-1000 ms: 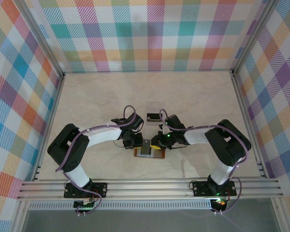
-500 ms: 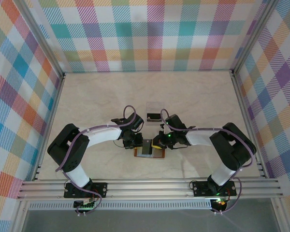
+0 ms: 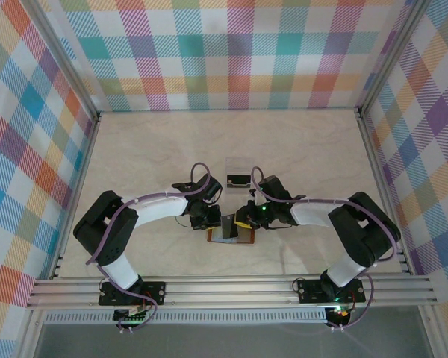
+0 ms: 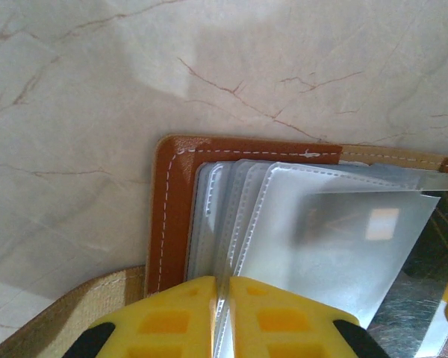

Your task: Take the credit cards out of the card holder

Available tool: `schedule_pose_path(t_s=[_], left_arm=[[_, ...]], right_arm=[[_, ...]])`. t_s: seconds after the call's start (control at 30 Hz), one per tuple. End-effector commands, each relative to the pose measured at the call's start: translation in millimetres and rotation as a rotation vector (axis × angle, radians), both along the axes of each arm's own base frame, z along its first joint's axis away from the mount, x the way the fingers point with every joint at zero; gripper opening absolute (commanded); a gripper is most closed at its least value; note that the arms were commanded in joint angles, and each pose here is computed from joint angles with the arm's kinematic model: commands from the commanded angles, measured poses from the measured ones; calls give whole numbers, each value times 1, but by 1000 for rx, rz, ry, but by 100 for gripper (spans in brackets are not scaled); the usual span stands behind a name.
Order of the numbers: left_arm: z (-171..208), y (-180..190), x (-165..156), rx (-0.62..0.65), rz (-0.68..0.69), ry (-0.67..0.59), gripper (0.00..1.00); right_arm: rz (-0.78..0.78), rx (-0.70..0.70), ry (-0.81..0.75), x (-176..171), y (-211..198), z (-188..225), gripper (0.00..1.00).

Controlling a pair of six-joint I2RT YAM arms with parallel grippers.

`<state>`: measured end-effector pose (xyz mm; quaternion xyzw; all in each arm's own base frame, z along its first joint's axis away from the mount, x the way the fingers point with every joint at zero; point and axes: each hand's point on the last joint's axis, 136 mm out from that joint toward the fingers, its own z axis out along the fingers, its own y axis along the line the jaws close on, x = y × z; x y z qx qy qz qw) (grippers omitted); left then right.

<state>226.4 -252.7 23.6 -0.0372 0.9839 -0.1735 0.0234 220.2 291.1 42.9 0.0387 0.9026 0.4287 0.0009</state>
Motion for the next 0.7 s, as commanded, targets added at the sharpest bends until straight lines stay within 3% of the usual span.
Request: schedule_pose_path(t_s=[0.0,0.27,0.47,0.67], left_arm=[[-26,22,-17,122,-1,68,14],[-26,23,-17,127,-4,70,13],[-26,22,-16,125,-2,70,13],[-22,27,-17,137,10,59,13]], right_arm=[[25,59,30,-4,7,-2,21],[39,50,68,-8,8,-15,19],[54,53,65,-9,8,-12,12],[5,-109,22,-7,-17,-12,6]])
